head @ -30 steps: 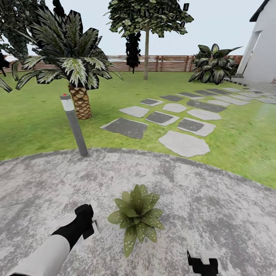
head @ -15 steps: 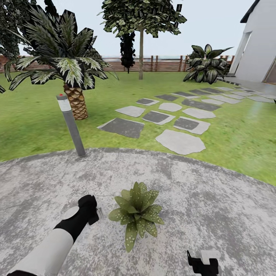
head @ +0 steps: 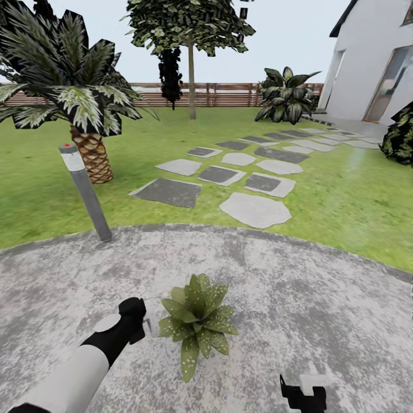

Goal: Pick up the pesticide atomizer in the garden and spray insectifuge to fully cover both potted plants in the garden.

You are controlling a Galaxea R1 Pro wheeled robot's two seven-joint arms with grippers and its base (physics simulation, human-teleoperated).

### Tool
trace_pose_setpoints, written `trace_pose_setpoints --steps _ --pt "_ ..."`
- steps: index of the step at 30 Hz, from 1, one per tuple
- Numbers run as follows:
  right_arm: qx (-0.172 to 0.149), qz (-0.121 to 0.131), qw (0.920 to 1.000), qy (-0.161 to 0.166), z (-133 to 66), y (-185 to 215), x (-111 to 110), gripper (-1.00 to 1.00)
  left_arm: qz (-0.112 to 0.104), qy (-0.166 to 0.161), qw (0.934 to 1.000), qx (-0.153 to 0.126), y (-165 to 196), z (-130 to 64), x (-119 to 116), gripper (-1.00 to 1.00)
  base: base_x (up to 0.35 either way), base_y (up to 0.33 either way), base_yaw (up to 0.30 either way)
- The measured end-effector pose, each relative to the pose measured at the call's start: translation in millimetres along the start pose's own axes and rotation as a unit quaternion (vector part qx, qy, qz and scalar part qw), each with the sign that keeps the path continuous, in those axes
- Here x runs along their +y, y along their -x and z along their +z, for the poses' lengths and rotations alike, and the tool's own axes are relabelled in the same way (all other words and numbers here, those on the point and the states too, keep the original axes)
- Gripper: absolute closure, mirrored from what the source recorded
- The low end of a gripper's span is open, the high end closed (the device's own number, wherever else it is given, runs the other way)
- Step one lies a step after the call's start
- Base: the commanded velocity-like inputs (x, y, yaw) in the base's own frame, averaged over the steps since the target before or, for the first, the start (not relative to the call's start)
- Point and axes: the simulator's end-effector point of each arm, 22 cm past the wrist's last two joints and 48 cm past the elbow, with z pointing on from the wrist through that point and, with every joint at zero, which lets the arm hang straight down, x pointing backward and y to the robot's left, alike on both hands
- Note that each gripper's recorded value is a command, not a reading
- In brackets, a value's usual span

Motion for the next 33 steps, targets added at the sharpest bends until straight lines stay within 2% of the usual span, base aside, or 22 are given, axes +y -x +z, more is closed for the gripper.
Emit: trace_pose_setpoints --steps 7,10,15,19,27,33 --pt "0.0 0.0 1.0 0.0 -0.1 -0.3 0.1 -1.0 -0.004 -0.008 0.9999 0.014 -12.2 6.5 -5.6 1.0 0.079 0.31 -0.015" --pt "0.0 0.0 1.0 0.0 -0.2 -0.3 0.1 -1.0 -0.008 -0.02 0.9993 0.03 -21.2 12.2 -15.2 1.0 0.178 0.301 0.0" --pt "0.0 0.0 1.0 0.0 -0.2 -0.3 0.0 -1.0 -0.006 -0.03 0.999 0.032 -22.3 15.4 -23.7 1.0 0.16 0.171 0.0" --pt "0.0 0.0 1.0 0.0 0.0 -0.3 -0.2 -1.0 0.004 -0.049 0.9978 0.046 -32.9 26.3 -49.4 1.0 0.021 0.015 -0.132" --pt "0.0 0.0 1.0 0.0 -0.1 -0.4 -0.1 -1.0 -0.006 -0.065 0.9972 0.036 -30.3 28.1 -59.5 1.0 0.001 0.001 -0.235" --pt "0.0 0.0 1.0 0.0 -0.1 -0.4 -0.1 -1.0 -0.017 -0.039 0.9991 0.004 -7.7 12.9 -35.6 1.0 0.0 0.0 -0.013"
